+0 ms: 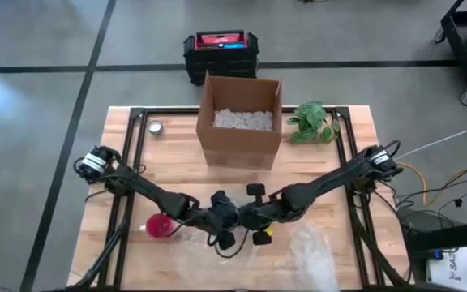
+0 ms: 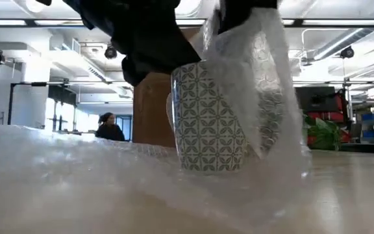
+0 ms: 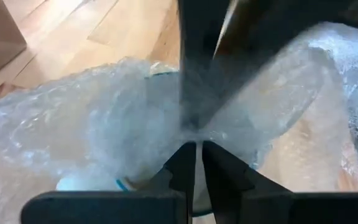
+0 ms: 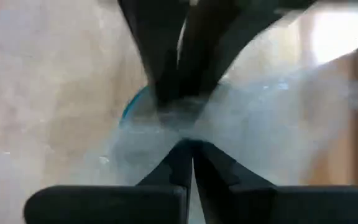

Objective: Wrap mug
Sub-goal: Wrap the white mug with bubble wrap

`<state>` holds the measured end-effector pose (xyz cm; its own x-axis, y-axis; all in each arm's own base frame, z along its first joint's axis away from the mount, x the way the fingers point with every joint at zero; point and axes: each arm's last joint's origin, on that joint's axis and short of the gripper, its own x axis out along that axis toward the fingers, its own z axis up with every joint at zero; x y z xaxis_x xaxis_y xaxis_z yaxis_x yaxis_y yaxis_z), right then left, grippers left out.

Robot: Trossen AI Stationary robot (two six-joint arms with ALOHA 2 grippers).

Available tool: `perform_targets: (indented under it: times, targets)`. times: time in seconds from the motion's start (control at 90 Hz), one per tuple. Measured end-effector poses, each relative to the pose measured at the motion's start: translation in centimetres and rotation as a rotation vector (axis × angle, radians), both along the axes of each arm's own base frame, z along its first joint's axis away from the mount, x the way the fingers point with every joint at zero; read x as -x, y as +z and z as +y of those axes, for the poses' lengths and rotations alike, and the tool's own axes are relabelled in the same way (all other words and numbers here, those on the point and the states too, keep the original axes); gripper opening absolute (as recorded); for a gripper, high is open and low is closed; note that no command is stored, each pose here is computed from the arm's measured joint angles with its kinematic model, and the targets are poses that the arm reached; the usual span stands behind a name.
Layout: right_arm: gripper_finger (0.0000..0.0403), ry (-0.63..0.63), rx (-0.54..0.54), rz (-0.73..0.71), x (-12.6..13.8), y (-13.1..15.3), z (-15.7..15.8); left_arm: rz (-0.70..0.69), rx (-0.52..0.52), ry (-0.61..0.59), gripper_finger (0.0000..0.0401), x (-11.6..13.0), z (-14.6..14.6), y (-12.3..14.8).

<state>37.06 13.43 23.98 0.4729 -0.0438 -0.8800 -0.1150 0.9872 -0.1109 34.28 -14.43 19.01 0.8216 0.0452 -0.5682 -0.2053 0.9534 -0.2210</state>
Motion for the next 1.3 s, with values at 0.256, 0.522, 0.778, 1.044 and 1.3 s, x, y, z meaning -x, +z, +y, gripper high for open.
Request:
perform_targets:
  times: [0.256, 0.522, 0.778, 1.044, 1.3]
  targets:
    - [0.0000, -0.079, 0.175, -0.032, -0.2, 0.9, -2.4, -0.017, 0.006, -0.013, 0.0020, 0.0, 0.0, 0.2]
    - [0.0000, -0.046, 0.062, 0.000, -0.6, -2.6, -2.8, -0.018, 0.005, -0.017, 0.0020, 0.0, 0.0, 0.2]
    - [0.0000, -0.004, -0.001, -0.062, -0.2, -2.2, 0.0, -0.014, -0.005, -0.031, 0.0020, 0.0, -0.1, 0.2]
    - [0.0000, -0.005, 0.010, 0.042, -0.4, -6.4, 0.4, -0.021, -0.001, -0.026, 0.0020, -0.1, -0.1, 0.3]
    - [0.0000, -0.010, 0.008, 0.050, -0.3, -6.6, 0.3, -0.018, 0.000, -0.068, 0.0020, 0.7, 0.1, 1.6]
